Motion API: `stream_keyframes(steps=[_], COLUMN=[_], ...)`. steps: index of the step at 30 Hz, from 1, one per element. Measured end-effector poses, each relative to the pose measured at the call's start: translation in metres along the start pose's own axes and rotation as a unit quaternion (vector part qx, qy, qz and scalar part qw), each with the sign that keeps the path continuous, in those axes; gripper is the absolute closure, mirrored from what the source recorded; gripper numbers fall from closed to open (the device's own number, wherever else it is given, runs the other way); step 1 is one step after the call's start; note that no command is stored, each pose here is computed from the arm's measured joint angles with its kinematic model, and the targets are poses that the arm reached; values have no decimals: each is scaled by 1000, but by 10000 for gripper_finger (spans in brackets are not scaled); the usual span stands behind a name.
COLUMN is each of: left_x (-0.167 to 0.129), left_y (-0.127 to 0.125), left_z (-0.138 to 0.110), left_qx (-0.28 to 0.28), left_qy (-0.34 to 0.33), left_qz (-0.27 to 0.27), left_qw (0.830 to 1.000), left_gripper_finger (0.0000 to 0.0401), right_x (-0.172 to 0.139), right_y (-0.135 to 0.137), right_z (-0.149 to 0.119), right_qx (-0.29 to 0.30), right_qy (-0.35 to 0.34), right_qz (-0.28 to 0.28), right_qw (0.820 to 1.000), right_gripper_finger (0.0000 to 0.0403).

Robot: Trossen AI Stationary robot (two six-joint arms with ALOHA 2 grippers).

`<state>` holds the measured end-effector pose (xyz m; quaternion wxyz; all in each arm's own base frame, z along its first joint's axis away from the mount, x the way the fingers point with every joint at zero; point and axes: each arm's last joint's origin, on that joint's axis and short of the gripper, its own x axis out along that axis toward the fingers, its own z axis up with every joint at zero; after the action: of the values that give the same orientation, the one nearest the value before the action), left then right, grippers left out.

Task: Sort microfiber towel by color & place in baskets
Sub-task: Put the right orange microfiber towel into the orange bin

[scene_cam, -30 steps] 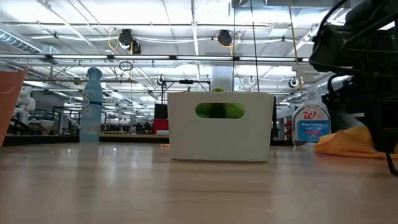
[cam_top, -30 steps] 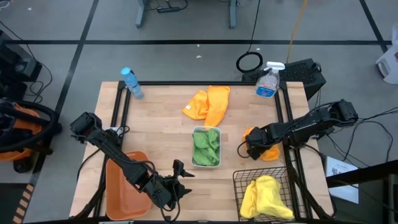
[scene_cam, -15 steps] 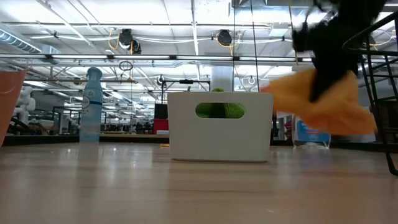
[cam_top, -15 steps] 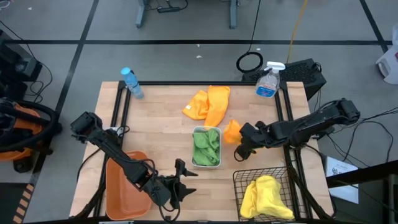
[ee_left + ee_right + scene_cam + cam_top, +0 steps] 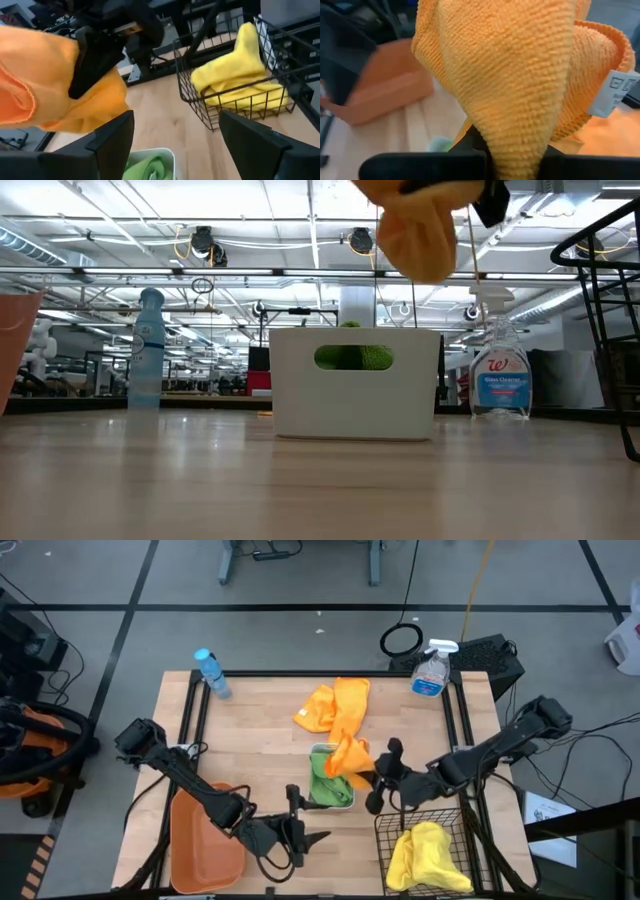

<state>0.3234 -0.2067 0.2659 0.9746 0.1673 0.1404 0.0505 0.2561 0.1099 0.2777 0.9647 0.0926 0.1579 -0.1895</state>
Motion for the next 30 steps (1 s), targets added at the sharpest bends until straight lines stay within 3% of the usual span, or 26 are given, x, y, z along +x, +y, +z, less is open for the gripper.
stream_keyframes(steps=[7, 13, 19, 30], left_x=[4, 7, 3, 4], left_y=[9, 19, 22, 31], left_z=[-2, 5, 16, 30], left_qx=[-41, -98, -108, -98], left_qy=[10, -7, -45, -112], left_qz=[70, 1, -60, -40], left_qw=[997, 995, 991, 988], left_gripper_finger=[105, 105, 103, 103], right_x=[1, -5, -15, -15], right_y=[29, 53, 64, 65], right_z=[-7, -14, -14, -14], right_qx=[-21, -72, -107, -113], right_qy=[-23, -52, -88, -89], right_qz=[83, 158, 185, 186], right_qw=[996, 983, 973, 972], right_gripper_finger=[390, 390, 390, 390])
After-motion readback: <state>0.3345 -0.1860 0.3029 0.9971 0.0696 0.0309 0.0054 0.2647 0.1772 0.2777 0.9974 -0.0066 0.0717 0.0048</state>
